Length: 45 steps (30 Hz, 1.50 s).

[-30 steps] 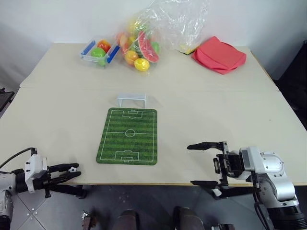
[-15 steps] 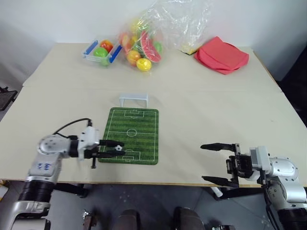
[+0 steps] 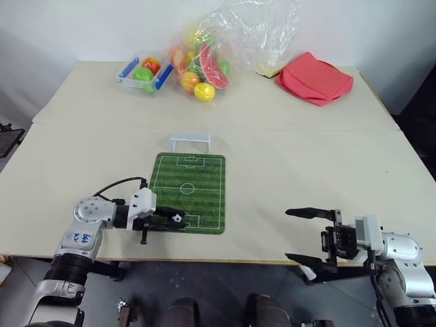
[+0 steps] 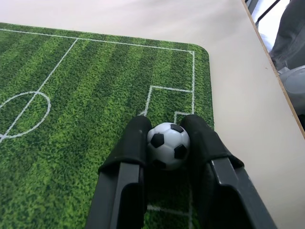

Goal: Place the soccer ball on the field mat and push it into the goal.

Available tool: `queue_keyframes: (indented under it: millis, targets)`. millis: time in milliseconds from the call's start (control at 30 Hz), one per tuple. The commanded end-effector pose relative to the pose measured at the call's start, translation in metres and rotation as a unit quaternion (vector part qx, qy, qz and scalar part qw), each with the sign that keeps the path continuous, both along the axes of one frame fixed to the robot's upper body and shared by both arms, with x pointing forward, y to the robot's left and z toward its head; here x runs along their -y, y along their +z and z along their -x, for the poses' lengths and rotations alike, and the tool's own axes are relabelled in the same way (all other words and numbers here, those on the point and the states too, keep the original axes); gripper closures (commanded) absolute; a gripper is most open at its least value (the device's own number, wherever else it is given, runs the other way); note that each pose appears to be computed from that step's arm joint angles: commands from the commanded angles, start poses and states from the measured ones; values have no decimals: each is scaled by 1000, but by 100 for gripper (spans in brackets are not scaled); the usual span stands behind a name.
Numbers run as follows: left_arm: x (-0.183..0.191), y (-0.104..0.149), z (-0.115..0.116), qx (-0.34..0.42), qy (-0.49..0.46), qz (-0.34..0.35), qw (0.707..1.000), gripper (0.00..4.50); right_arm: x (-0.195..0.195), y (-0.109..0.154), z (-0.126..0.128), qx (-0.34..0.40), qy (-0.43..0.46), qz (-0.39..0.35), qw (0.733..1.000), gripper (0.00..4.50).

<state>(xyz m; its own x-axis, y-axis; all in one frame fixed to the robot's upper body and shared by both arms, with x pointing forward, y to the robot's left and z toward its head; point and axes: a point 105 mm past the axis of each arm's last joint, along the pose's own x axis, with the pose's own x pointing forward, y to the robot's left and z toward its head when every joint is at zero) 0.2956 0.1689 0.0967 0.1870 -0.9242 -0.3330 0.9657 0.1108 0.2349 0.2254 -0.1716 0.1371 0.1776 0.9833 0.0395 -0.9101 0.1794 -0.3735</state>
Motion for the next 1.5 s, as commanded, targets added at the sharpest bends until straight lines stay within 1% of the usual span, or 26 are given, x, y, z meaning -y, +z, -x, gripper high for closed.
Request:
queue_keyframes:
  millis: [33,100,367,500,567,667,800,833,933,1000,1100,1167,1200,1267,1500]
  targets:
    - [1,1,0,14,-8,7,1000,209,-1,8,3,21,-3,-4,1000,0]
    - [1,1,1,21,-12,9,1000,153,-2,8,3,20,-3,-4,1000,0]
    - [0,6,2,40,-19,21,999,153,-4,8,3,13,1,-5,1000,0]
    - [-5,21,2,63,-11,50,997,153,-6,6,3,7,6,-6,1000,0]
    - [-11,34,7,90,-13,72,993,153,-7,4,4,2,10,-7,1000,0]
    - [-29,53,21,94,-2,92,991,153,-9,2,4,-7,17,-9,1000,0]
    - [-41,61,35,93,17,89,992,153,-9,1,3,-11,22,-9,1000,0]
    - [-42,60,42,82,10,91,992,153,-9,1,2,-11,22,-9,1000,0]
    - [-34,47,59,39,-14,84,996,213,-9,0,0,-11,23,-10,1000,0]
    - [-26,38,64,21,-25,79,996,272,-8,0,-1,-9,21,-9,1000,0]
    - [-12,21,68,-5,-43,75,996,378,-7,0,0,-6,19,-8,1000,0]
    - [0,7,66,-16,-47,76,996,440,-6,0,2,-5,16,-7,1000,0]
    - [3,4,64,-19,-47,77,996,447,-6,0,3,-5,15,-7,1000,0]
    - [5,-1,56,-13,-36,70,997,447,-5,1,4,-4,12,-6,1000,0]
    - [6,4,29,0,-20,71,997,447,-5,2,7,-1,-4,-9,1000,0]
